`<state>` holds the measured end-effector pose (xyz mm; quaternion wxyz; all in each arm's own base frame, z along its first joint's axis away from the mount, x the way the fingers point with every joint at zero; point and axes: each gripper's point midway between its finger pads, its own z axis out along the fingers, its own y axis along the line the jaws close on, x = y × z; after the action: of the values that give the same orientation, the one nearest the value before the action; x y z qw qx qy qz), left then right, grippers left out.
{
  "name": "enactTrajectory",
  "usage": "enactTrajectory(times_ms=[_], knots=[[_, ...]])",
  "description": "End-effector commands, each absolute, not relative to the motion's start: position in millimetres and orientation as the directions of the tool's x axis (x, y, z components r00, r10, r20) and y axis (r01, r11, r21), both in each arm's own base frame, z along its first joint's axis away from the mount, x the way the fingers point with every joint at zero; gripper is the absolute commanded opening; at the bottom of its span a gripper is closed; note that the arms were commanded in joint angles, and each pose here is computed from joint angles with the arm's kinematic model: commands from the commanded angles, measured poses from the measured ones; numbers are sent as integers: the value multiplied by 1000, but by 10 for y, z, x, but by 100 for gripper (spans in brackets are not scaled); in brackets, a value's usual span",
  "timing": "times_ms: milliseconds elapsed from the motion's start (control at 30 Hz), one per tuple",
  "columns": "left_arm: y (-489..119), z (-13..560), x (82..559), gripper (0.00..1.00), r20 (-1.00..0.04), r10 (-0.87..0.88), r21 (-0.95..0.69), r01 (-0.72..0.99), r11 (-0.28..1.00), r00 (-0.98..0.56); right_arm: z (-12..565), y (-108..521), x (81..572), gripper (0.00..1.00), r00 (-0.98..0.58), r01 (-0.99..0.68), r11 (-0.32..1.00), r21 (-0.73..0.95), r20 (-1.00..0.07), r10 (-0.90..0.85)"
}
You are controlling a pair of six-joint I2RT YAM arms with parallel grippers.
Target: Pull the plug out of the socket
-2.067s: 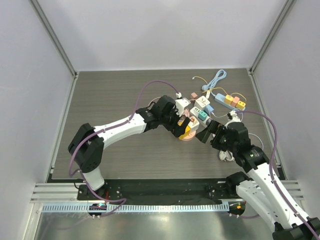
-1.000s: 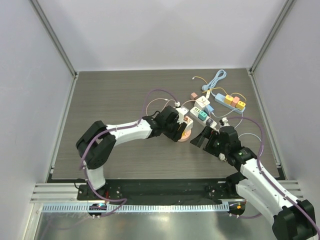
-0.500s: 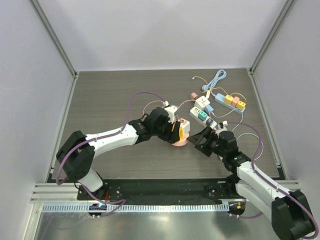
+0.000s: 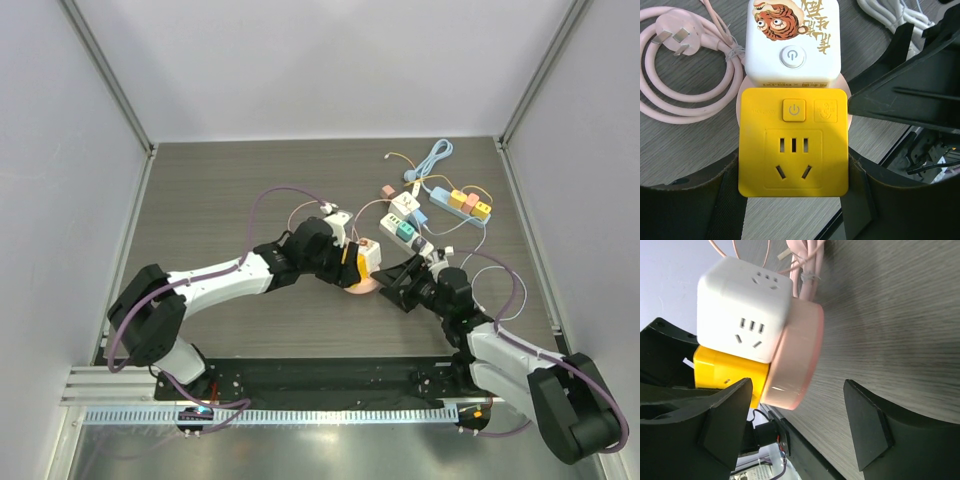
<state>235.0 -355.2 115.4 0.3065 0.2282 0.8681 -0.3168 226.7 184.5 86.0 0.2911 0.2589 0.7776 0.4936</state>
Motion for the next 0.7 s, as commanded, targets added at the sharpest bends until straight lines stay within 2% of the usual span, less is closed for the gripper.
enactTrajectory(times_ms=[0, 233, 433, 533, 633, 667], knots=[[-3908, 1825, 2532, 0, -782, 55, -477, 654, 587, -621, 1079, 1879, 2297, 78, -679, 46, 297, 954, -188, 710], [-4015, 1914, 2525, 0, -784, 23, -507, 662, 552, -620, 1097, 1812, 2318, 73, -645, 44, 303, 952, -204, 737], [-4098, 1995, 2494, 0, -794, 6, -515, 678, 525, -608, 1058, 1777, 2323, 65, -624, 74, 283, 956, -177, 761], [-4135, 2022, 2469, 0, -799, 2, -516, 686, 514, -602, 1031, 1747, 2319, 58, -609, 83, 279, 957, -173, 774], [-4168, 2030, 2456, 0, -796, -5, -525, 685, 505, -605, 981, 1715, 2319, 48, -598, 102, 287, 953, -172, 783], [-4175, 2021, 2454, 0, -792, -9, -531, 681, 503, -611, 961, 1707, 2315, 41, -598, 104, 295, 950, -178, 782]])
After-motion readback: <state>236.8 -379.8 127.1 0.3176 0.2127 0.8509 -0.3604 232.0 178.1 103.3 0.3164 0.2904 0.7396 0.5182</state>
